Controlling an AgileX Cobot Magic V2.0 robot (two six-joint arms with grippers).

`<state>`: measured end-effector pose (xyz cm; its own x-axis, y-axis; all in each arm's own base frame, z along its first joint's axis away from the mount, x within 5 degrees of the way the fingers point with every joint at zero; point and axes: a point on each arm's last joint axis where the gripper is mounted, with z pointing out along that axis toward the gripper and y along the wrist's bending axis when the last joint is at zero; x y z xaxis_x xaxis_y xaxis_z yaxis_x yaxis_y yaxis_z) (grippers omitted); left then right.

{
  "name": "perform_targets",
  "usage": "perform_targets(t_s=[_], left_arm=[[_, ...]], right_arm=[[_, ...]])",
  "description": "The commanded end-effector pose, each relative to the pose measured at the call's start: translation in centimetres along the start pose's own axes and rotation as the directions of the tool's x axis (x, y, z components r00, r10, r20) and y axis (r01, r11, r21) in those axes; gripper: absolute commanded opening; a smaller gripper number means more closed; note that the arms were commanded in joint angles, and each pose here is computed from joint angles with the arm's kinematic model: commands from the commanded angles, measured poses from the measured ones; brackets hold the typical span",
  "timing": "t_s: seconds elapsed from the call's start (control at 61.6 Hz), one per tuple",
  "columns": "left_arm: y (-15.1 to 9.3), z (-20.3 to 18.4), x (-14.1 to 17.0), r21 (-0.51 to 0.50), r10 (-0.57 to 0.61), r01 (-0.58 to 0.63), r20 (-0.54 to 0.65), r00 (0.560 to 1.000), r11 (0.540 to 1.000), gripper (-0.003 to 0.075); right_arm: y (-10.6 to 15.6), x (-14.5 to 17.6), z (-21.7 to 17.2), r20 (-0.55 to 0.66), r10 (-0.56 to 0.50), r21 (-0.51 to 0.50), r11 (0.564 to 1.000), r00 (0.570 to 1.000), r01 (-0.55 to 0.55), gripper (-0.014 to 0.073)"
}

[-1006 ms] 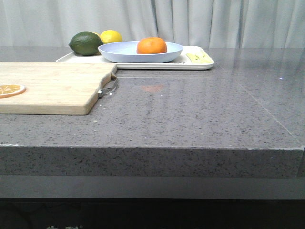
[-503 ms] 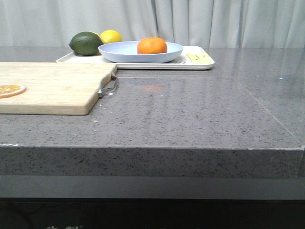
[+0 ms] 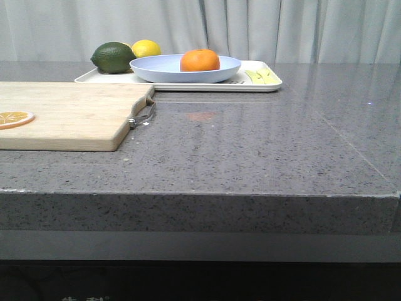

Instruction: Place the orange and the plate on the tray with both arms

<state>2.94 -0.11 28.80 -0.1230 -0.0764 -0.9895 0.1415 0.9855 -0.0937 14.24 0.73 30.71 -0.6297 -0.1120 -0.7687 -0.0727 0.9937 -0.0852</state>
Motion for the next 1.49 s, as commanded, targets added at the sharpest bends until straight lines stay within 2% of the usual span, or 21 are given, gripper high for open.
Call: perform_targets(t_s=[0.0, 0.13, 0.276, 0.422, 1.477], left_arm=[[-0.2, -0.2, -1.5, 0.015, -0.010, 0.008, 0.093, 0.996, 1.000, -0.0018], [-0.2, -0.2, -1.5, 0.015, -0.010, 0.008, 0.093, 0.996, 1.000, -0.0018], [-0.2, -0.2, -1.5, 0.015, -0.010, 0.008, 0.093, 0.996, 1.000, -0.0018], [-0.2, -0.2, -1.5, 0.015, -0.010, 0.008, 0.093, 0.996, 1.000, -0.0018], [-0.2, -0.2, -1.5, 0.016, -0.010, 0.008, 0.095, 0.995, 1.000, -0.0018]], right_arm=[[0.0, 0.7, -2.2, 0.278, -0.004, 0.003, 1.000, 0.961, 0.003, -0.0059], [0.1, 3.6, -4.0, 0.434, 0.000, 0.005, 1.000, 0.901, -0.002, -0.0059], [0.1, 6.3, -5.4, 0.519, 0.004, 0.010, 1.000, 0.855, -0.010, -0.0059], [0.1, 7.1, -6.7, 0.598, 0.006, 0.013, 1.000, 0.802, -0.017, -0.0059], [0.1, 7.2, -6.7, 0.596, 0.006, 0.013, 1.000, 0.803, -0.017, -0.0059]])
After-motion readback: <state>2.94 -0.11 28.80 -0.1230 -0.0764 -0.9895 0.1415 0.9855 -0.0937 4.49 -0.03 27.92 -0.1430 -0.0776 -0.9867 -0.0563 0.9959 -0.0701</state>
